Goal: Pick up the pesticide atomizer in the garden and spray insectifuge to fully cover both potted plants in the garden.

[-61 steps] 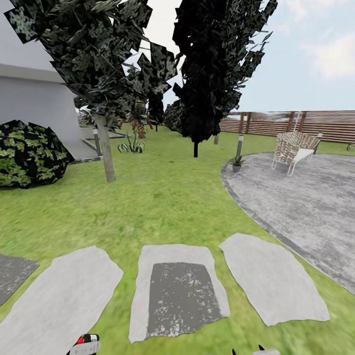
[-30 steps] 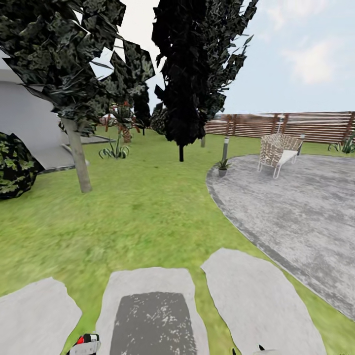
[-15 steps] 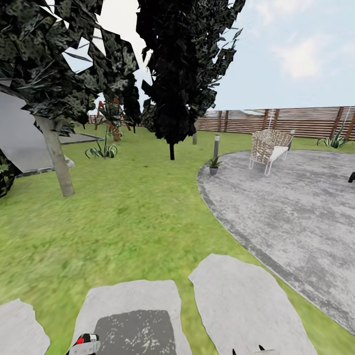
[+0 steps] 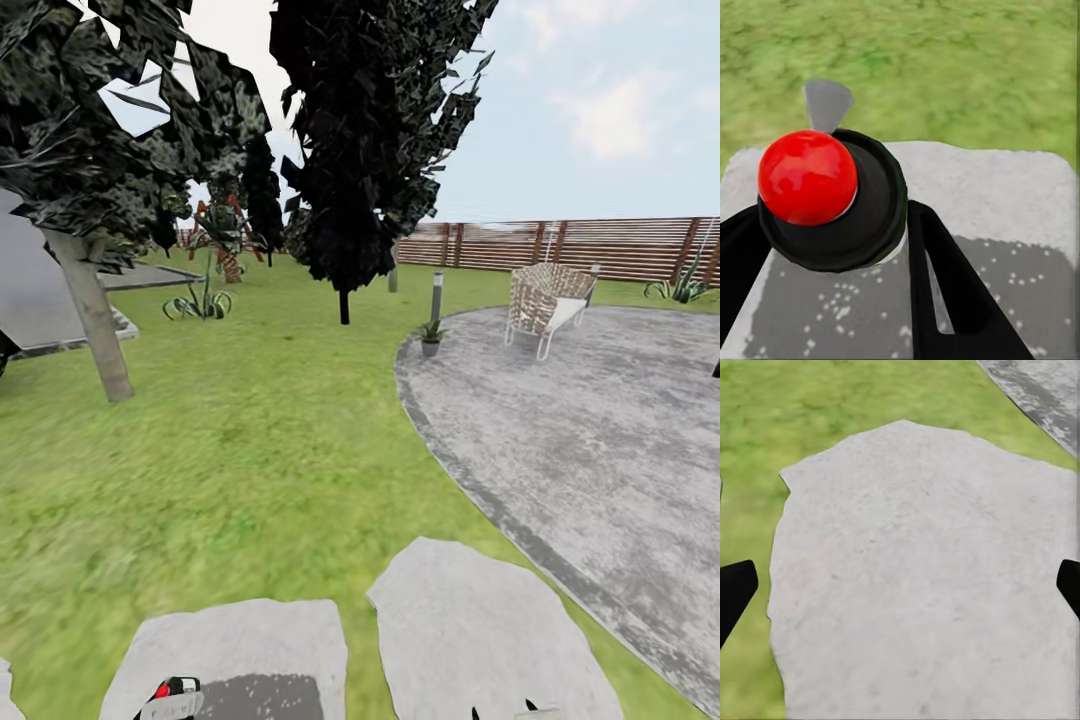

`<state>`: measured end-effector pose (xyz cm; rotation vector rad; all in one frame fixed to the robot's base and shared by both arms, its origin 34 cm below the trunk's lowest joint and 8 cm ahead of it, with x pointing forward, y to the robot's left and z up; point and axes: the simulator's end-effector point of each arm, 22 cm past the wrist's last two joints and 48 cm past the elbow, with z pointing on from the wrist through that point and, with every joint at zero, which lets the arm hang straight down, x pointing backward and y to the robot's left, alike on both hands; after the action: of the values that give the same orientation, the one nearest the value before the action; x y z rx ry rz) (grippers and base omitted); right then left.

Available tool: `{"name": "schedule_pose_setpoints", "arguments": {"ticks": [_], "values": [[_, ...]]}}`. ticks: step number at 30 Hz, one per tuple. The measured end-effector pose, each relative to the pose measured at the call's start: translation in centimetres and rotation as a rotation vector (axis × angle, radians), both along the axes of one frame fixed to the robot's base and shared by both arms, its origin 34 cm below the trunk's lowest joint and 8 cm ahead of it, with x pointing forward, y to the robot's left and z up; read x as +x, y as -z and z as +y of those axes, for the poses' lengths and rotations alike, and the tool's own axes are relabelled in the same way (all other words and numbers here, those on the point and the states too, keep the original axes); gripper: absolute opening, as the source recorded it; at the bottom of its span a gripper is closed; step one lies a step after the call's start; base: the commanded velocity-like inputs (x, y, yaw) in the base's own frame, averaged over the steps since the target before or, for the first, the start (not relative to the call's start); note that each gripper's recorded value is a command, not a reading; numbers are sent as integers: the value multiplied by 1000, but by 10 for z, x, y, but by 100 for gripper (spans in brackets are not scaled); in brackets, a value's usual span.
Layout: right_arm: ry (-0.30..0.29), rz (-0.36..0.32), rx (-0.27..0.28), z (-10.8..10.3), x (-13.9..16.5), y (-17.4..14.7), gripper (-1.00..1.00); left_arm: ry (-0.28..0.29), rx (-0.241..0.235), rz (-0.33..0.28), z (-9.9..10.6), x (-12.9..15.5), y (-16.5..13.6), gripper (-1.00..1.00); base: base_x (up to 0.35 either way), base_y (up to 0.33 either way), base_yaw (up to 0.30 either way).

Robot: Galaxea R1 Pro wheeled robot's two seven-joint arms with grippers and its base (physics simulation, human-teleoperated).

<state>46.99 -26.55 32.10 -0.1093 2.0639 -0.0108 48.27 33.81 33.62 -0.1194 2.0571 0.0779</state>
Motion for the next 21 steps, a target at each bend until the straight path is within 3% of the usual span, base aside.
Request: {"name": "schedule_pose_setpoints", "arguments": {"ticks": [21], "values": [[0, 0, 0, 0, 0, 0, 100, -2, 0, 0, 1, 0, 0, -100, 302, -165, 0]]}}
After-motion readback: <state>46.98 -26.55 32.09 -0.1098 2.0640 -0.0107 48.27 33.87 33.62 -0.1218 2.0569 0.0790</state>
